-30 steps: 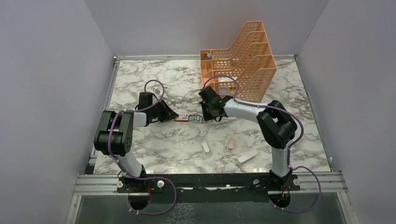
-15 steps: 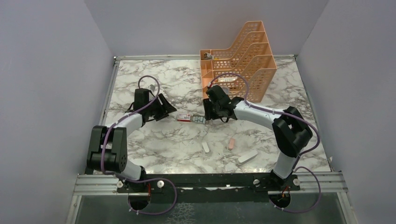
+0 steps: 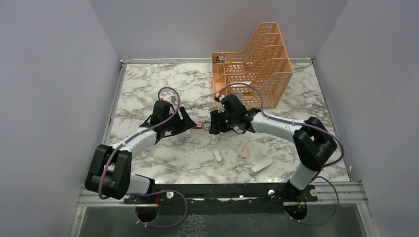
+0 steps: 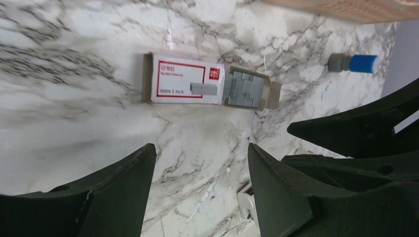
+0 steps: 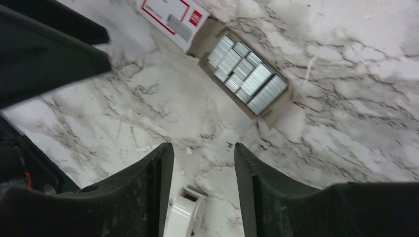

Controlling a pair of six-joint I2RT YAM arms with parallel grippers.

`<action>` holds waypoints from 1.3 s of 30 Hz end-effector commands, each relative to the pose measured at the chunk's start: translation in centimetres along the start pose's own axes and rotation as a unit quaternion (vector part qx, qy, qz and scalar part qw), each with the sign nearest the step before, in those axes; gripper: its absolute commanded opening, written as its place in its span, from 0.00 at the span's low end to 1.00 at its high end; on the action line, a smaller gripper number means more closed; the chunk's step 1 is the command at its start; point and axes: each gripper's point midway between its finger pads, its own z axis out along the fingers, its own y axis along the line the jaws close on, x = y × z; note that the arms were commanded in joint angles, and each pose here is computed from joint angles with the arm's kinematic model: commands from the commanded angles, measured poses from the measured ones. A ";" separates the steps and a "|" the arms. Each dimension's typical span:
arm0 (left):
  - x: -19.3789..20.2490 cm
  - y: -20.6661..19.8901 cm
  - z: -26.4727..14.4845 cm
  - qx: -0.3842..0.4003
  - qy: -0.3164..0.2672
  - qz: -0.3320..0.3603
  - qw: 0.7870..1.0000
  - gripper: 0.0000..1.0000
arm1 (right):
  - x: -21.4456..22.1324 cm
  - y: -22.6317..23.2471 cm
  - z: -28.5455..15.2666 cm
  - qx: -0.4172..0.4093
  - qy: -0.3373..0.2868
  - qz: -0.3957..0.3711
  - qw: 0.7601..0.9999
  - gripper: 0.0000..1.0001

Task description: Load the staples into the stapler

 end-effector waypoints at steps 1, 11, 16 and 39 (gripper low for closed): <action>1.1 0.5 1.8 -0.025 -0.011 -0.028 0.999 0.70 | -0.8 2.5 1.3 -0.059 -0.013 0.016 0.998 0.52; 1.1 0.7 4.9 -0.008 -0.026 -0.085 0.996 0.54 | -0.3 1.8 4.1 -0.044 -0.014 0.073 0.996 0.36; 0.1 1.3 5.7 -0.025 -0.047 -0.088 0.995 0.47 | -0.4 0.8 5.4 -0.023 -0.023 0.085 0.996 0.35; -5.8 0.1 5.3 -0.046 -0.140 -0.020 0.989 0.49 | -3.0 -3.1 2.5 0.104 -0.080 0.077 0.988 0.43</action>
